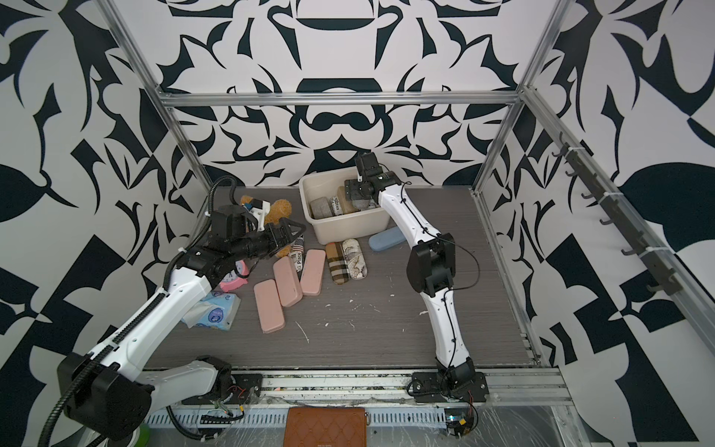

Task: Put the glasses cases into the storage boxes
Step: Place the glasses case in the storage box, then move the glasses case to the center of the board.

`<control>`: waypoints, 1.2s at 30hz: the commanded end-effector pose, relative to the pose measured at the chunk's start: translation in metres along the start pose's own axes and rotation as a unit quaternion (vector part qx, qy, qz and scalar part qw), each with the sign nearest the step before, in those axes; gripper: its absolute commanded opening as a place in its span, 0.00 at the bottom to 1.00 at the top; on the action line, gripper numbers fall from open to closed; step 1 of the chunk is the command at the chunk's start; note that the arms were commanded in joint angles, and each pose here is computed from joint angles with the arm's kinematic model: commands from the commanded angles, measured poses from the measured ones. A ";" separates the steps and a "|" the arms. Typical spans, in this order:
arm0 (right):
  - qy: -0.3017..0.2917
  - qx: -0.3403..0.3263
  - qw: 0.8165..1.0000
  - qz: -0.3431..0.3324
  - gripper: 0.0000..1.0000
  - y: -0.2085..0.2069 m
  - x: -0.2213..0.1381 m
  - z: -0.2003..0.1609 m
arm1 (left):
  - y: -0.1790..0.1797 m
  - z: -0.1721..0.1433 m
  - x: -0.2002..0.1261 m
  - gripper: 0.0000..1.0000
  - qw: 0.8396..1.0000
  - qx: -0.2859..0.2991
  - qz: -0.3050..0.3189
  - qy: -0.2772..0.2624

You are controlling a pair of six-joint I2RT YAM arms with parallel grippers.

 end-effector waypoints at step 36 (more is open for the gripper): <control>0.163 0.204 0.965 -0.009 0.63 -0.138 0.071 -0.140 | -0.001 -0.005 0.016 0.99 0.998 -0.024 -0.036 0.046</control>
Point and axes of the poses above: each gripper's point midway between its finger pads, its own x axis out along the fingers, its own y axis along the line the jaws close on, z = x × y, the point moved 7 cm from there along -x, back along the fingers, and after that the axes turned 6 degrees about -x, right-handed, at the moved point
